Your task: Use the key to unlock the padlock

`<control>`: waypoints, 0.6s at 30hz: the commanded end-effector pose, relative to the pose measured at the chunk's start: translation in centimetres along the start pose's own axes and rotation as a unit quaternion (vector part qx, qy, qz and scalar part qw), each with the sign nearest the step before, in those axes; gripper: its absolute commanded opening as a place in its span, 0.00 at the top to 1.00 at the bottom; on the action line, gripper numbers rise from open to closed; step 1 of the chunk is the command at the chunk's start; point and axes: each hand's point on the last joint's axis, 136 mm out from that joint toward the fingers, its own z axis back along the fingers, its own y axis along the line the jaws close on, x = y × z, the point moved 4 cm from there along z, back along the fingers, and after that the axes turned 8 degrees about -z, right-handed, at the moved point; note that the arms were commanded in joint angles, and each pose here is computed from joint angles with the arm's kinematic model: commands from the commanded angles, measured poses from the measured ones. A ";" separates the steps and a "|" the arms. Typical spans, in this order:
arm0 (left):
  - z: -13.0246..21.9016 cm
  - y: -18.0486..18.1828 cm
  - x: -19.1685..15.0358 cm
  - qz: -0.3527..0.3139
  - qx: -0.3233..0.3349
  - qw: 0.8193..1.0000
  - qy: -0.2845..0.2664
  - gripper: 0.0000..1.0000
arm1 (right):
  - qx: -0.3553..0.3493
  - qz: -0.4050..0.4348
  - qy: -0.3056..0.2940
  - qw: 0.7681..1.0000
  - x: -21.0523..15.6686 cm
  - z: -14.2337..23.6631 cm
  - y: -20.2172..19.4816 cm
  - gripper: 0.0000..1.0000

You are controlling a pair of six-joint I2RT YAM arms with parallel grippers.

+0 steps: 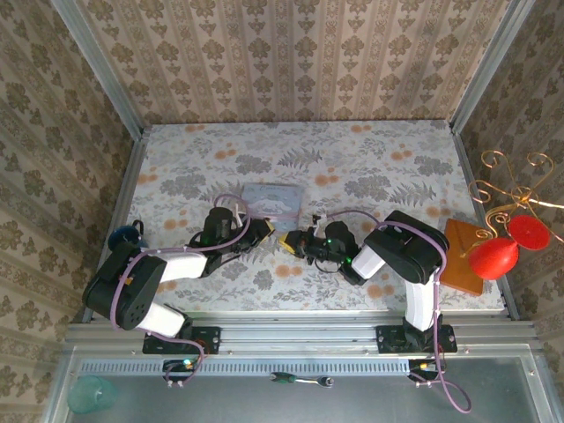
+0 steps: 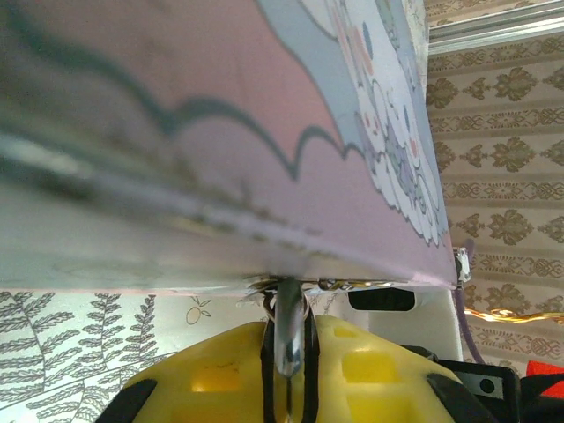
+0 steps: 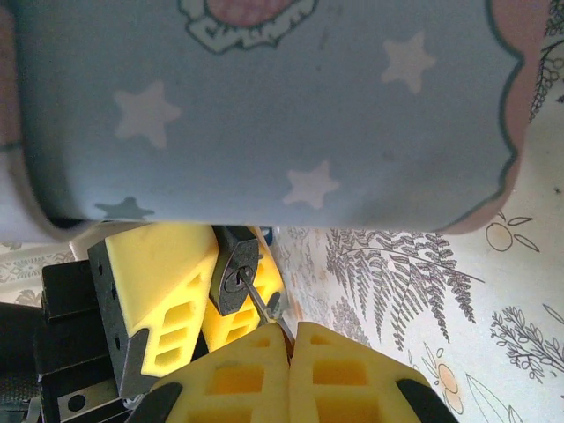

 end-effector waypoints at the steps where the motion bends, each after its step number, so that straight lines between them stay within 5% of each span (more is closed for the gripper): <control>1: 0.1 -3.6 -0.9 -0.023 -0.083 0.996 0.031 0.92 | 0.008 -0.006 -0.011 1.000 0.7 0.2 0.4 1.00; 18: -0.6 -4.9 -1.4 -0.034 -0.119 0.992 0.036 0.92 | 0.018 -0.006 -0.013 1.000 1.5 0.8 1.1 1.00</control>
